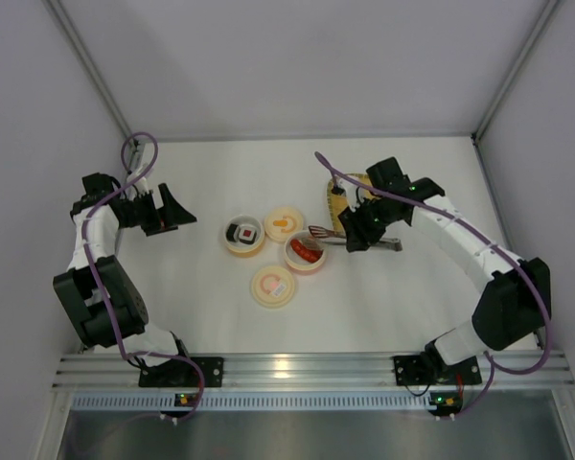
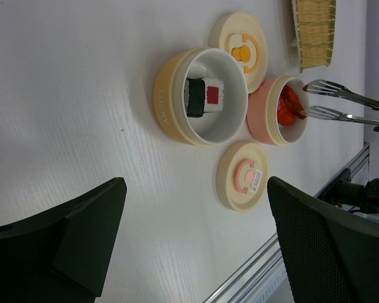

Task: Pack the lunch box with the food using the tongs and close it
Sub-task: Place the fake food in the packing box, then place the clamp at the center of the board.

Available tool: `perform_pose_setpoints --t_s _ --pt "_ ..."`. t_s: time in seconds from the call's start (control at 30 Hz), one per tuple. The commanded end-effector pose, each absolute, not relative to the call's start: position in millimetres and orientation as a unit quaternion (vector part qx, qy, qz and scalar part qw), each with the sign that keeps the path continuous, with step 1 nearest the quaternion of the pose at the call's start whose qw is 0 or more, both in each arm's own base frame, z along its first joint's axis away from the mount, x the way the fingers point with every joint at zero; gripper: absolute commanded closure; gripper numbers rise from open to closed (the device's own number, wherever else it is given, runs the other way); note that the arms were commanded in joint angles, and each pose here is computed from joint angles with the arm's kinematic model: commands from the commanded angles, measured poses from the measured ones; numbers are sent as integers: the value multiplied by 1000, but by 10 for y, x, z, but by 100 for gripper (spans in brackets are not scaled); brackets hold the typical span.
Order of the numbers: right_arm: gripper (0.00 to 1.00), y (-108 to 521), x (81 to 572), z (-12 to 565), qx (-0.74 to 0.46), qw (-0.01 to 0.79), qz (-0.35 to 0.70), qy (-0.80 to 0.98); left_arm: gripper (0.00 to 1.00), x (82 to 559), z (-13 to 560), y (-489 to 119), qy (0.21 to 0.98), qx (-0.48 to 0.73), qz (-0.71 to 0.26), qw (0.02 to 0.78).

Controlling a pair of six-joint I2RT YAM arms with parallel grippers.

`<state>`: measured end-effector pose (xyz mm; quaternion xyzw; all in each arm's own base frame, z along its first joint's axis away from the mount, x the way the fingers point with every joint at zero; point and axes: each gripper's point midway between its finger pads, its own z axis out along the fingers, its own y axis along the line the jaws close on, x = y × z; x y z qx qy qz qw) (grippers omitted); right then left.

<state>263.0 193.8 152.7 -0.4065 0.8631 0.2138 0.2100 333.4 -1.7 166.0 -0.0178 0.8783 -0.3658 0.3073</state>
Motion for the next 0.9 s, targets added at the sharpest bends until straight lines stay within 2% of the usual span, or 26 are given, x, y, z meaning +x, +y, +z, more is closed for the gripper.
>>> perform_pose_setpoints --t_s 0.0,0.2,0.53,0.73,0.87 --pt "62 2118 2771 1952 -418 281 233 832 2 3401 1837 -2 866 4 -367 339" --pt "71 2054 2720 2032 -419 282 224 834 2 3377 1893 9 869 11 -356 344" --pt "72 1777 2950 2228 -331 320 219 860 2 3236 1937 31 879 37 -319 353" --pt "72 1085 3332 2338 -202 375 157 891 2 3156 1994 64 884 50 -290 364" --pt "69 385 3435 2311 -129 410 103 897 2 3142 2012 46 883 48 -293 363"
